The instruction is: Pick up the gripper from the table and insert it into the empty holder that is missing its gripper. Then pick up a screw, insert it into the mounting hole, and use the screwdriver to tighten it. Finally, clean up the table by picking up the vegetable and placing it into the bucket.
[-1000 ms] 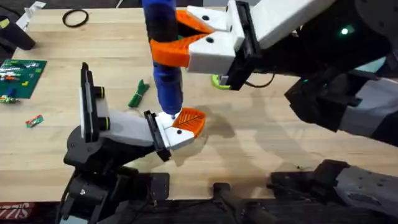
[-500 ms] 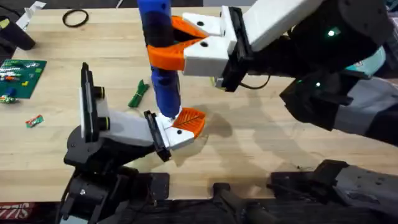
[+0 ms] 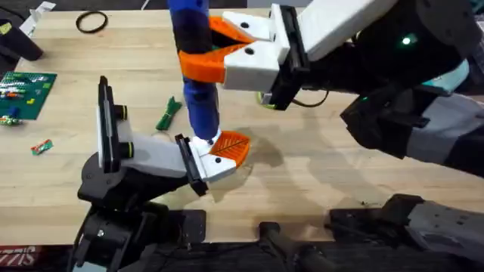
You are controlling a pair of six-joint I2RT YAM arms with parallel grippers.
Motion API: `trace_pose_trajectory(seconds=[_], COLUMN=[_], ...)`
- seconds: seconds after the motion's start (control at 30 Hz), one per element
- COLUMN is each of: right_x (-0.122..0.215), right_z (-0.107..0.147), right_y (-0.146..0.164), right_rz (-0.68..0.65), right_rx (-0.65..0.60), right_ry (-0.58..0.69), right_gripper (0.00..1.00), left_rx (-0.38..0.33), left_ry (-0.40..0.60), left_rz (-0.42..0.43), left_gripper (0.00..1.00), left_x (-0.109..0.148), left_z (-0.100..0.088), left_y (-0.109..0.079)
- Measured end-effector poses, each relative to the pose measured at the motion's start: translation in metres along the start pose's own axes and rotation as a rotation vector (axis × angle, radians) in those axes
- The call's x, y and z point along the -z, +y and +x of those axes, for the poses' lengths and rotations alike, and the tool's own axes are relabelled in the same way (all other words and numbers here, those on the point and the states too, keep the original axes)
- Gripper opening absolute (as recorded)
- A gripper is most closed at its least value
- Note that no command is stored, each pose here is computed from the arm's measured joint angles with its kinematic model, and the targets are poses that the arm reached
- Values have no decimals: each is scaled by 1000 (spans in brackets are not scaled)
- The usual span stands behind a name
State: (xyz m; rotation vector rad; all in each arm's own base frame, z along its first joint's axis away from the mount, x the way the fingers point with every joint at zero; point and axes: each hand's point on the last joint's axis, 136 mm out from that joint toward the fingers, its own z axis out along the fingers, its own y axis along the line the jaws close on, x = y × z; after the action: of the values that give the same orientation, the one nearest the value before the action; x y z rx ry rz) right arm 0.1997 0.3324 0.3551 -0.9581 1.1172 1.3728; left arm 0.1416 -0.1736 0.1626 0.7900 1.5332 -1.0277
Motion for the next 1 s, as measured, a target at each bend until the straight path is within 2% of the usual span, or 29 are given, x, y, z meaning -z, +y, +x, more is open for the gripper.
trace_pose_trajectory(seconds=[1.0], right_x=[4], right_z=[-2], right_y=[-6], right_rz=[14], right_rx=[1], right_ry=[-3], right_gripper=[50], left_rx=[0], left_ry=[0], left_rz=[0], left_gripper=[18], left_x=[0], left_z=[0], left_y=[0])
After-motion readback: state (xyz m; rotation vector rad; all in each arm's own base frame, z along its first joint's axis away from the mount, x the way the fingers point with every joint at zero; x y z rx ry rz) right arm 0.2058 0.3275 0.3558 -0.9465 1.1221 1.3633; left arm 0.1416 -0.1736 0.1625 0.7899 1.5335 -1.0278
